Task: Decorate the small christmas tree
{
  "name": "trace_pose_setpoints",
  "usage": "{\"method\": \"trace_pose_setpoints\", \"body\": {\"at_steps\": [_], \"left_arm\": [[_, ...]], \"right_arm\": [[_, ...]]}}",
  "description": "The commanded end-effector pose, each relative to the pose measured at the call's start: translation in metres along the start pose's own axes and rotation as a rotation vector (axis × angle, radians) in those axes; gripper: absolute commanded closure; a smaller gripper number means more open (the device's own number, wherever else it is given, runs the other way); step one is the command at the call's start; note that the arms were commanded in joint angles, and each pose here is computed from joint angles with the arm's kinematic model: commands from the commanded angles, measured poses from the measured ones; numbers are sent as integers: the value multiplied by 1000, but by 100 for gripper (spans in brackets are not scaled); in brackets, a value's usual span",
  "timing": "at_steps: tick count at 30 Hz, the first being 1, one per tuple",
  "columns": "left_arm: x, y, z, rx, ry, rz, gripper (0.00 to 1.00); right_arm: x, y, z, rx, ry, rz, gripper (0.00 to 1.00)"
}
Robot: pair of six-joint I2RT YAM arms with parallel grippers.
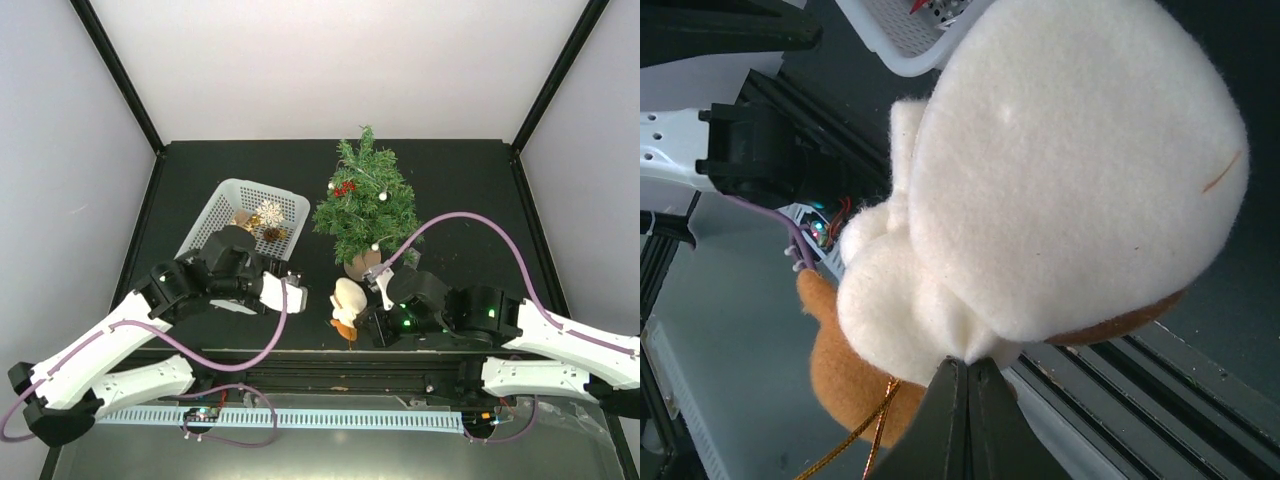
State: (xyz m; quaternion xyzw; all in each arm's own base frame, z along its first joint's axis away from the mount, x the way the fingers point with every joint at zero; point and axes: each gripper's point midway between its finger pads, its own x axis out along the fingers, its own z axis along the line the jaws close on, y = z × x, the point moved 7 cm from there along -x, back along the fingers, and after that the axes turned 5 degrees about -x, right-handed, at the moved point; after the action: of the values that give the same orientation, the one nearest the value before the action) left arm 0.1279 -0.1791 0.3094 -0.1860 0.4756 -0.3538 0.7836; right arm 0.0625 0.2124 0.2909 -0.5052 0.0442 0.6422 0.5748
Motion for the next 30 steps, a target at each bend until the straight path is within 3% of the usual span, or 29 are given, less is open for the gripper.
{"method": "trace_pose_setpoints", "body": {"at_steps": [1, 14, 26, 30], "left_arm": [[-6, -23, 20, 106, -152, 31, 50], [54, -32, -8, 370, -178, 184, 52], [66, -55, -18, 405, -213, 150, 52], [66, -55, -27, 410, -147, 143, 52]], "right_arm": [[-4, 0, 3, 18, -6, 9, 99], [-8, 3, -5, 75, -5, -40, 99], [-2, 11, -7, 102, -30, -29, 99], [-2, 10, -6, 103, -38, -35, 99]]}}
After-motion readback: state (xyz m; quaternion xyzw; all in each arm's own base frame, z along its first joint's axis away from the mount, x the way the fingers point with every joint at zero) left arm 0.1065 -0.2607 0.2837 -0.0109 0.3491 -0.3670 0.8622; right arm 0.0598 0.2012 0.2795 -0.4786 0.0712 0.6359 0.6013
